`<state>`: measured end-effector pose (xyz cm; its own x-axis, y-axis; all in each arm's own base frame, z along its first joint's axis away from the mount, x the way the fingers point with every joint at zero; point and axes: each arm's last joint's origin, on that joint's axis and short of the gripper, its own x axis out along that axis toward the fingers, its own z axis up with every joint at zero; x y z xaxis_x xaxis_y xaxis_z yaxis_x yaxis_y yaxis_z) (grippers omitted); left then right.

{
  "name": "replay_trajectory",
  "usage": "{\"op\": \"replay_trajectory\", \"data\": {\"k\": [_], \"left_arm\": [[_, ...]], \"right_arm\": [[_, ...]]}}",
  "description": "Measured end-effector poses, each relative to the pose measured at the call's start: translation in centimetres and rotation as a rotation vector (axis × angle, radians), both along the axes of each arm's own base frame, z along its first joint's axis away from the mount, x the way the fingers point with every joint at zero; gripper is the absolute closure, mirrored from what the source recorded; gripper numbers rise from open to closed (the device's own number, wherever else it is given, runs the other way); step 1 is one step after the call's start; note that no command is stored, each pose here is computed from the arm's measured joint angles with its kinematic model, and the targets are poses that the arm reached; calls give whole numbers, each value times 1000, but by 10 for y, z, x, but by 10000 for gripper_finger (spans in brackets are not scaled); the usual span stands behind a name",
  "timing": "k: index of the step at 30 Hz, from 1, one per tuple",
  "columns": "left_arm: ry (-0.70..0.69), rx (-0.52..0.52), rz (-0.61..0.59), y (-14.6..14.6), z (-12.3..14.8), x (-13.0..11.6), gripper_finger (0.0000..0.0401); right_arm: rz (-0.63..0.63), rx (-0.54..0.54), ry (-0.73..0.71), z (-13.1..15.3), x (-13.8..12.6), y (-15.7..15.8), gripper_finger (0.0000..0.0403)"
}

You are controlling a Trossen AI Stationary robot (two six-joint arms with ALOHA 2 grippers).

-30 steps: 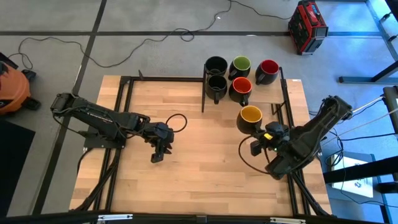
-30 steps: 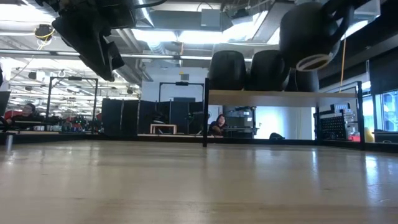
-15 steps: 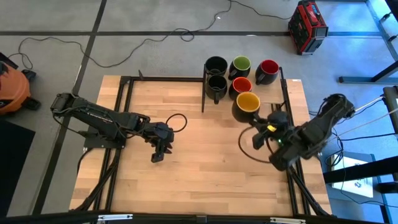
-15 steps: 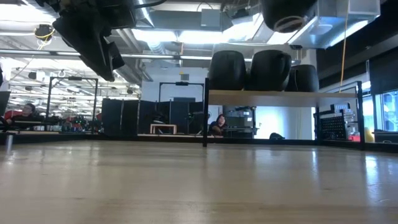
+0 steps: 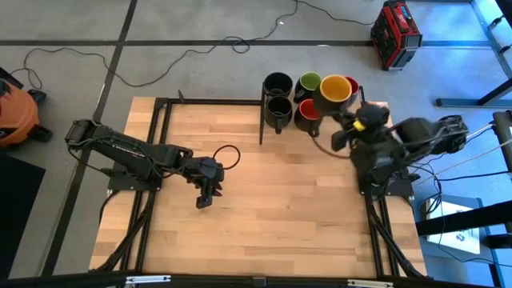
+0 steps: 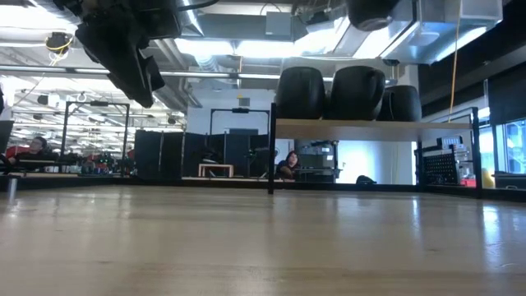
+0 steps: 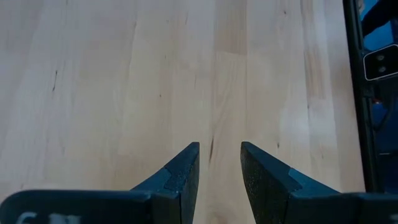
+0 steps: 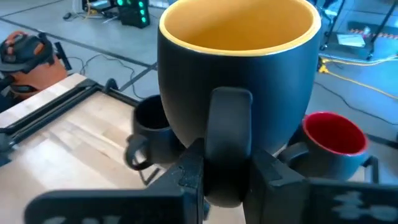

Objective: Place coffee mugs
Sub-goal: Put the black yellow mug on the shelf

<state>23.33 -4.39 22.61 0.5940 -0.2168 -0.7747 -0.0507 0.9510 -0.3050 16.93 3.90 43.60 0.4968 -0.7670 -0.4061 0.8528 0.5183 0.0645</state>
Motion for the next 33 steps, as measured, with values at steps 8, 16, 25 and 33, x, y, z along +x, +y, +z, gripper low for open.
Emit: {"op": "replay_trajectory", "data": {"k": [8, 16, 25, 33], "left_arm": [[-1, 17, 14, 1, 0, 0, 289], [-3, 25, 20, 1, 0, 0, 289], [-7, 43, 24, 1, 0, 0, 289], [-7, 43, 23, 1, 0, 0, 289]], "right_arm": [[-40, 5, -10, 14, -37, -28, 354], [-81, 28, 26, 12, -55, -44, 354], [-96, 146, 86, -35, -46, -37, 354], [-101, 201, 51, -70, -43, -21, 354]]}}
